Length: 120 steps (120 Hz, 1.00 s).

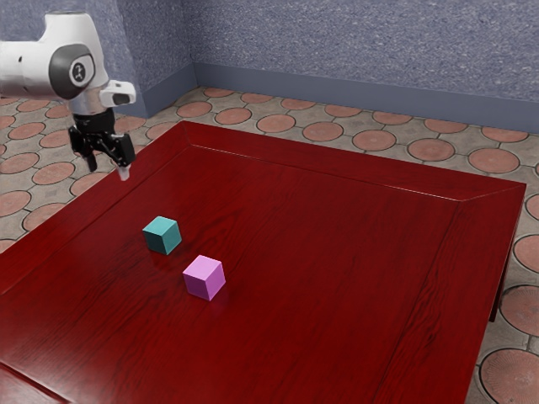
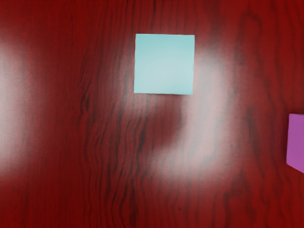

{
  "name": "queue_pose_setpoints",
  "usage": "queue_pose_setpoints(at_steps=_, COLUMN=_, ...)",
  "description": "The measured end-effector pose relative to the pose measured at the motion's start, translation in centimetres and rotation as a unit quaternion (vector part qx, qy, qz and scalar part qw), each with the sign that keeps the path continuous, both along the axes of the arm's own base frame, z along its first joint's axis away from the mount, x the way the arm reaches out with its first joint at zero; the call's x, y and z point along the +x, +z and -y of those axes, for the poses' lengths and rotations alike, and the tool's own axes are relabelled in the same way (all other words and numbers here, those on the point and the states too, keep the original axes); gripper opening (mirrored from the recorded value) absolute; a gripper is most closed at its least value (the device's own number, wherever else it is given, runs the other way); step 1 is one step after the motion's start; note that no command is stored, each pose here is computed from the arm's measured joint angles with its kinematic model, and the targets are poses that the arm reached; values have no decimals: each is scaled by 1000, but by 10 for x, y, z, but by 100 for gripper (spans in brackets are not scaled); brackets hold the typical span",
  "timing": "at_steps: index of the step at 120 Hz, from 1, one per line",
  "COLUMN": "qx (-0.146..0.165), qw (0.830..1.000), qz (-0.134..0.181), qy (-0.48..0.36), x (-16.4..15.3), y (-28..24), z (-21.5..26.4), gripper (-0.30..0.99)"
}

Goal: Pick up the blue block with one arm, and put the blue block on the pink block with one arm

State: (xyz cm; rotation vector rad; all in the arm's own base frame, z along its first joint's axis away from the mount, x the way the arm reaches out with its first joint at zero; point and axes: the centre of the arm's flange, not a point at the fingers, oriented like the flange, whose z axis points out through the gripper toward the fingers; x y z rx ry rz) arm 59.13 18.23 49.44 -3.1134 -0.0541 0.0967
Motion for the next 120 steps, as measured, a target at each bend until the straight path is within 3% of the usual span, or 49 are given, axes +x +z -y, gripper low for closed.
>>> queue_pose_setpoints(at_steps=45, qx=-5, qw=999, qz=16, qy=-28, x=40, y=-102, z=-6, gripper=69)
queue_pose_setpoints(at_steps=120, qx=-19, qw=999, qz=0, qy=-48, x=59, y=-183, z=-3, gripper=69)
